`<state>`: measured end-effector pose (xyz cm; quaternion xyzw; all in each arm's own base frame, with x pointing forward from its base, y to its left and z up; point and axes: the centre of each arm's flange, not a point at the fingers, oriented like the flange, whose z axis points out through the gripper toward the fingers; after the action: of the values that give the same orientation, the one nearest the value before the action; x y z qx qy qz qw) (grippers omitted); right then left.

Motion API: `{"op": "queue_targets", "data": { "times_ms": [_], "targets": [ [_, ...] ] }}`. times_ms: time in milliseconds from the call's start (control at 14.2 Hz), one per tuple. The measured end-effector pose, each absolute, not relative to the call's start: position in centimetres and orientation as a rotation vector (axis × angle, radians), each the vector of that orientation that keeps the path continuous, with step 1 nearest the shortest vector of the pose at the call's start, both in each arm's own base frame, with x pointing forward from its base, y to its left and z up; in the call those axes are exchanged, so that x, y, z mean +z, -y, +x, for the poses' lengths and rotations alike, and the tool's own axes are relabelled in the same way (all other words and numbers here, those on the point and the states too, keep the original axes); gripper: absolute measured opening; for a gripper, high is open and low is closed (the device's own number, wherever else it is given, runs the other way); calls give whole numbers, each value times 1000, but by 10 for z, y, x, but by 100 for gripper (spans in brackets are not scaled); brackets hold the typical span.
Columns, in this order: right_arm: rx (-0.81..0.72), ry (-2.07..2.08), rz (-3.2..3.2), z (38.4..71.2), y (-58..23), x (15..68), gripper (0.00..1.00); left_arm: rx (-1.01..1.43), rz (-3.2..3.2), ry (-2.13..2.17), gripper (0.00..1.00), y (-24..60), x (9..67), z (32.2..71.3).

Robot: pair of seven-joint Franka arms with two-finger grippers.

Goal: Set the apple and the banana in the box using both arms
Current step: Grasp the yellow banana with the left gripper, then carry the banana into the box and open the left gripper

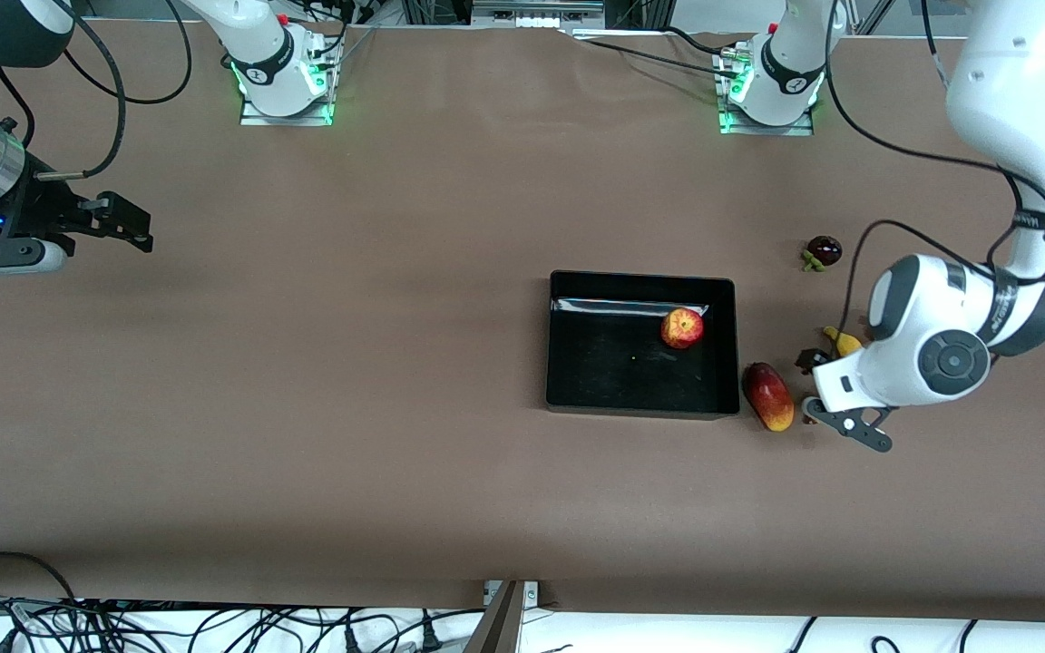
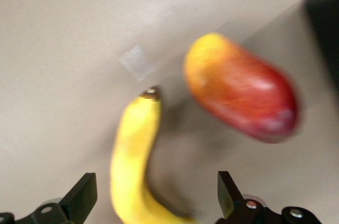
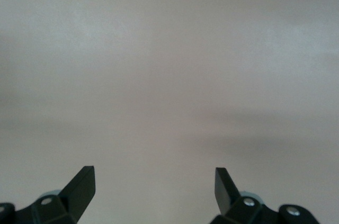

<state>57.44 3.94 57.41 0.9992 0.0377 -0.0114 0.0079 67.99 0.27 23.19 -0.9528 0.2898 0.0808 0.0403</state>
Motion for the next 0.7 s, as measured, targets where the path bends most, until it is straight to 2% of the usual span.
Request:
{"op": "queue_targets", "data": {
  "times_ms": [211,282,493,704],
  "targets": [
    [-36,-118,3123,574,-39,574,100,208,-2899,-957,100,-34,203,675],
    [-35,-118,3123,575,-39,574,100,209,-2905,-966,93,-39,194,668],
    [-35,-118,3123,575,-39,574,100,234,-2913,-995,62,-37,174,653],
    [-35,-118,3123,575,-39,574,100,215,-2909,-1000,33,-35,180,655]
  ]
}}
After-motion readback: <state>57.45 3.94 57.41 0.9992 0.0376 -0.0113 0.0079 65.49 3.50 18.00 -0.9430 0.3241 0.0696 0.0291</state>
